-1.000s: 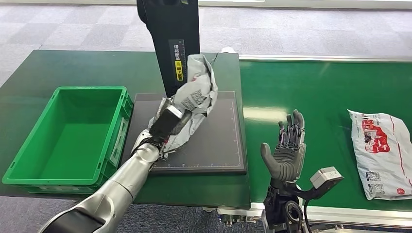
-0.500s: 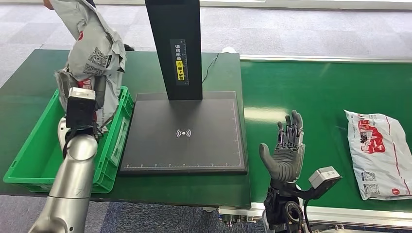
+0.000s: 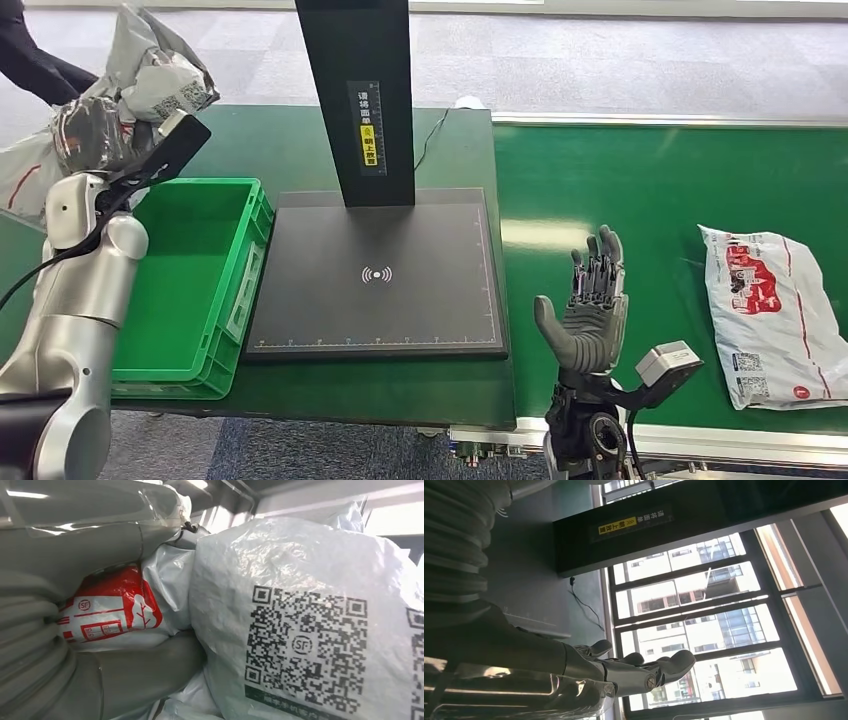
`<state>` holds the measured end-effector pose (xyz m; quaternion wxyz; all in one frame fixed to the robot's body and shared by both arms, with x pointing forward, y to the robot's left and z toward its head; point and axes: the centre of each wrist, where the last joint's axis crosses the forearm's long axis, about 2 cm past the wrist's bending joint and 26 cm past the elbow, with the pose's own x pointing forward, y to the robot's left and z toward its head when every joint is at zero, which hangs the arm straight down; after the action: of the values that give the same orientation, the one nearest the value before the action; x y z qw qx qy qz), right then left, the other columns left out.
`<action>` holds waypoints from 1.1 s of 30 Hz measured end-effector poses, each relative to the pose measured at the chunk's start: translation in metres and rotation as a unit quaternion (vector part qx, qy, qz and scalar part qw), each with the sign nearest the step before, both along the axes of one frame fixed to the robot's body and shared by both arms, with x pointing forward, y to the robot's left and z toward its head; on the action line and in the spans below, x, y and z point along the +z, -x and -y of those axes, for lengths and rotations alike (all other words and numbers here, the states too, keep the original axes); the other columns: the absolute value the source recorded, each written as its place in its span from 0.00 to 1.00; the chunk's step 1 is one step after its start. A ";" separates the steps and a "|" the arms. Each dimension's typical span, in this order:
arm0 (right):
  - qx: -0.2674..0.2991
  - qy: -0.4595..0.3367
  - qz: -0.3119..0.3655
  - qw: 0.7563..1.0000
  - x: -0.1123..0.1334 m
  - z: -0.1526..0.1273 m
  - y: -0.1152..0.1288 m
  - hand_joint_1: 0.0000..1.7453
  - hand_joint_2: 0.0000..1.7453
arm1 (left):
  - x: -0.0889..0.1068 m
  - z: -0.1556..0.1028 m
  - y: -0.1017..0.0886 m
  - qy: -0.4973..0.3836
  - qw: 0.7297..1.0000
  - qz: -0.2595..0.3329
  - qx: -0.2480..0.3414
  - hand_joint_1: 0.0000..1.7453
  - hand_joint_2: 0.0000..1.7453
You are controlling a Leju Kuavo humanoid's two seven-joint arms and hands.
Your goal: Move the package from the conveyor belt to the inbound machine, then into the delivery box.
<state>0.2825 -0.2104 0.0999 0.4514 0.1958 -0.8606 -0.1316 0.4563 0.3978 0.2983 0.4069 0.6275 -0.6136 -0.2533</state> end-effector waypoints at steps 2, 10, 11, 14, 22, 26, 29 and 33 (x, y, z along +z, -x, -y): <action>0.001 0.000 0.000 1.000 0.000 0.001 0.000 0.00 1.00 | -0.013 -0.006 -0.003 0.002 0.999 -0.032 0.010 1.00 1.00; -0.005 0.002 -0.002 1.000 -0.003 0.004 0.006 0.00 1.00 | -0.088 -0.013 0.021 0.016 0.991 -0.134 0.011 0.95 1.00; -0.006 0.002 -0.003 1.000 -0.003 0.005 0.007 0.00 1.00 | -0.101 -0.012 0.030 0.018 0.989 -0.144 0.008 0.95 1.00; -0.009 0.003 -0.005 1.000 -0.004 0.006 0.011 0.00 1.00 | -0.132 -0.004 0.058 0.022 0.987 -0.159 -0.001 0.97 1.00; -0.016 0.001 -0.009 1.000 -0.005 0.008 0.013 0.00 1.00 | -0.158 0.021 0.104 0.033 0.986 -0.164 -0.021 0.77 1.00; -0.018 0.000 -0.010 1.000 -0.005 0.008 0.013 0.00 1.00 | -0.155 0.027 0.110 0.042 0.987 -0.155 -0.027 0.00 1.00; -0.019 0.000 -0.010 1.000 -0.005 0.009 0.013 0.00 1.00 | -0.154 0.030 0.113 0.059 0.988 -0.140 -0.038 0.00 1.00; -0.018 -0.001 -0.011 1.000 -0.005 0.008 0.013 0.00 1.00 | -0.153 0.035 0.115 0.076 0.989 -0.115 -0.049 0.00 1.00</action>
<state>0.2691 -0.2184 0.0948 0.4579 0.1791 -0.8590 -0.1428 0.3413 0.3623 0.1452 0.5079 0.5305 -0.6105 -0.2963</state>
